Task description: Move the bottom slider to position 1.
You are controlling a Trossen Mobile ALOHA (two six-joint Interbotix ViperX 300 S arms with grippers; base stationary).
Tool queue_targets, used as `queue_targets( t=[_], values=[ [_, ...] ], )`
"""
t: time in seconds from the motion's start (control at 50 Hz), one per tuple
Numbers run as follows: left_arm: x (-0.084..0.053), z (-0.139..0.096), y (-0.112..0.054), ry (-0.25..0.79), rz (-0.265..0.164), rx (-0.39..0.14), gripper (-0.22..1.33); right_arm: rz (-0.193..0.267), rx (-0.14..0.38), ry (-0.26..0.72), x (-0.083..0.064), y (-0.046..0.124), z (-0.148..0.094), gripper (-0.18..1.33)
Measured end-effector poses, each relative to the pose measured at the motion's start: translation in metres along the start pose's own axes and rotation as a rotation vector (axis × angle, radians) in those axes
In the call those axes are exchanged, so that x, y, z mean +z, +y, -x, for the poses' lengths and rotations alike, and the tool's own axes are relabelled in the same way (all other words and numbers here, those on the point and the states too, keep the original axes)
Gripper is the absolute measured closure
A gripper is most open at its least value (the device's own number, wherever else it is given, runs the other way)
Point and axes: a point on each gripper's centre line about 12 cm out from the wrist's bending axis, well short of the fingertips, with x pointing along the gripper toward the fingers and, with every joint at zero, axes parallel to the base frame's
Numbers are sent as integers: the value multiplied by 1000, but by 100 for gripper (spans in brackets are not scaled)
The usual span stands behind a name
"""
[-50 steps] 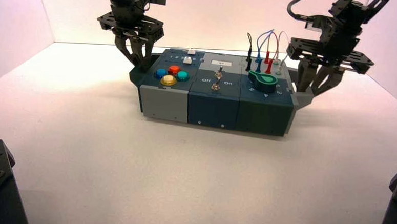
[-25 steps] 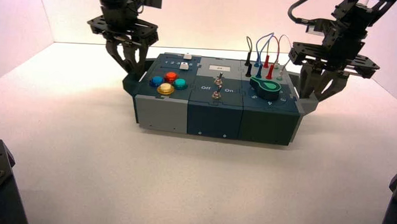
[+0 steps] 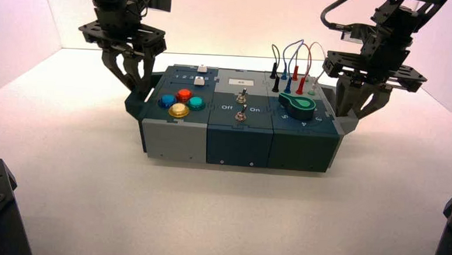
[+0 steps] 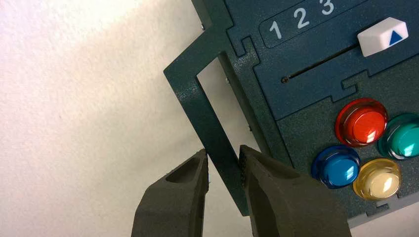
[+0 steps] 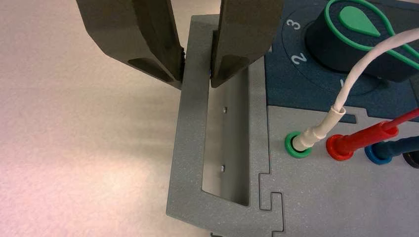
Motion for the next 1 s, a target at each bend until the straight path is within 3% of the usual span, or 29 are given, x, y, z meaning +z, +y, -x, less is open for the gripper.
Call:
queue_targets(
  t=[0.48, 1.0],
  values=[
    [-6, -3, -6, 20, 16, -21, 52, -10, 2, 17, -20, -2, 0, 61],
    [-12, -11, -10, 13, 26, -28, 52, -10, 2, 12, -21, -2, 0, 62]
  ],
)
